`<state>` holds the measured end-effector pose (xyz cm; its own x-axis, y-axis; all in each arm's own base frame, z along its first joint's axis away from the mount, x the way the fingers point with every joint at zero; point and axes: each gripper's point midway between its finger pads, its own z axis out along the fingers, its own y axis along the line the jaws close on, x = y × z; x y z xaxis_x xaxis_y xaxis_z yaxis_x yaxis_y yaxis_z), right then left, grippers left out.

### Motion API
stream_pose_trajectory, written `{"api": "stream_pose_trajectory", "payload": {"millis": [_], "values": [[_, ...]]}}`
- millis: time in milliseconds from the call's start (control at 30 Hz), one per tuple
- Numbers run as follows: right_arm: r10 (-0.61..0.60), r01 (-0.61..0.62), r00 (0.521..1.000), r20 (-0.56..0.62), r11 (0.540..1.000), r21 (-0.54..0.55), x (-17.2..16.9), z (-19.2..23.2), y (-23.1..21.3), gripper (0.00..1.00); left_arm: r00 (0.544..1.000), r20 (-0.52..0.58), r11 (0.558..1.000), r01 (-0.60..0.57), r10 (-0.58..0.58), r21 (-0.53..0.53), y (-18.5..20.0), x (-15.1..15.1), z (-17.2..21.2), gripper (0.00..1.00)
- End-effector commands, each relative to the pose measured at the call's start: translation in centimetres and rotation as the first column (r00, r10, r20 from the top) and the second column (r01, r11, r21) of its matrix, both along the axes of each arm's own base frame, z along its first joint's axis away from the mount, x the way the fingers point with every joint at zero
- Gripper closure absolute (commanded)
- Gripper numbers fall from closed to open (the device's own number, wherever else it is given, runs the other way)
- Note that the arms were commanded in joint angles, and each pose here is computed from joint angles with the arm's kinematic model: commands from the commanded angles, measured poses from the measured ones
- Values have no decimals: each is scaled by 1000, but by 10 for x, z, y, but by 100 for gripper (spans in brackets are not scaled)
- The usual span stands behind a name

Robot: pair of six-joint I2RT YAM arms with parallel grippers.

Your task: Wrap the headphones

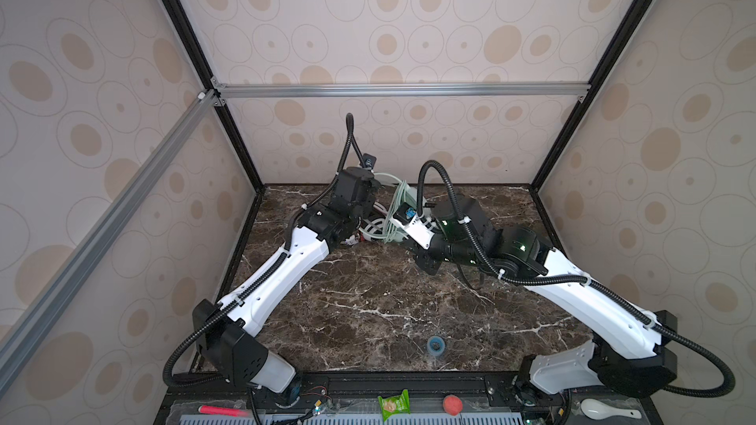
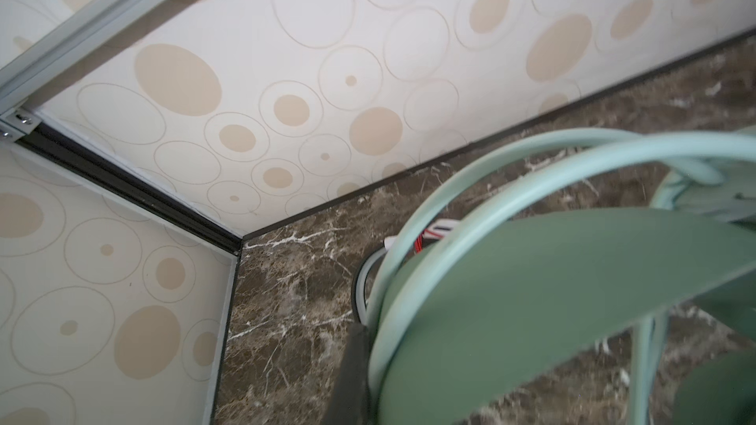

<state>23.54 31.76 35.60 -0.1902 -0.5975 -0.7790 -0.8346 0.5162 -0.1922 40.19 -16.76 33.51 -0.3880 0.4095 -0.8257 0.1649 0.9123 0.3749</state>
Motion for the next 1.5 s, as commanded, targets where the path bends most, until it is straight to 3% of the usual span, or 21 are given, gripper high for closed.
{"api": "stream_pose_trajectory", "payload": {"millis": [0, 267, 600, 1033, 1267, 1467], "values": [[-1, -3, 1000, -29, 989, -145, 9, -14, -14, 100, 993, 99, 997, 72, -72, 2, 1, -23, 35, 100], [-66, 57, 997, -27, 969, -241, 42, -18, -30, 100, 960, -1, 960, 280, -280, 9, -10, -66, 6, 100], [-110, 92, 993, -50, 957, -276, 56, -32, -40, 100, 883, -83, 886, 455, -462, -93, -35, -95, -7, 100], [-137, 116, 990, -16, 889, -443, 69, -62, -70, 100, 864, -82, 864, 485, -497, -132, -41, -103, -7, 100], [-158, 127, 987, -34, 888, -441, 73, -69, -74, 100, 852, -76, 847, 499, -519, -184, -47, -107, -5, 100], [-168, 129, 983, -79, 923, -363, 72, -76, -72, 100, 848, -52, 835, 507, -528, -215, -51, -108, 3, 100]]}}
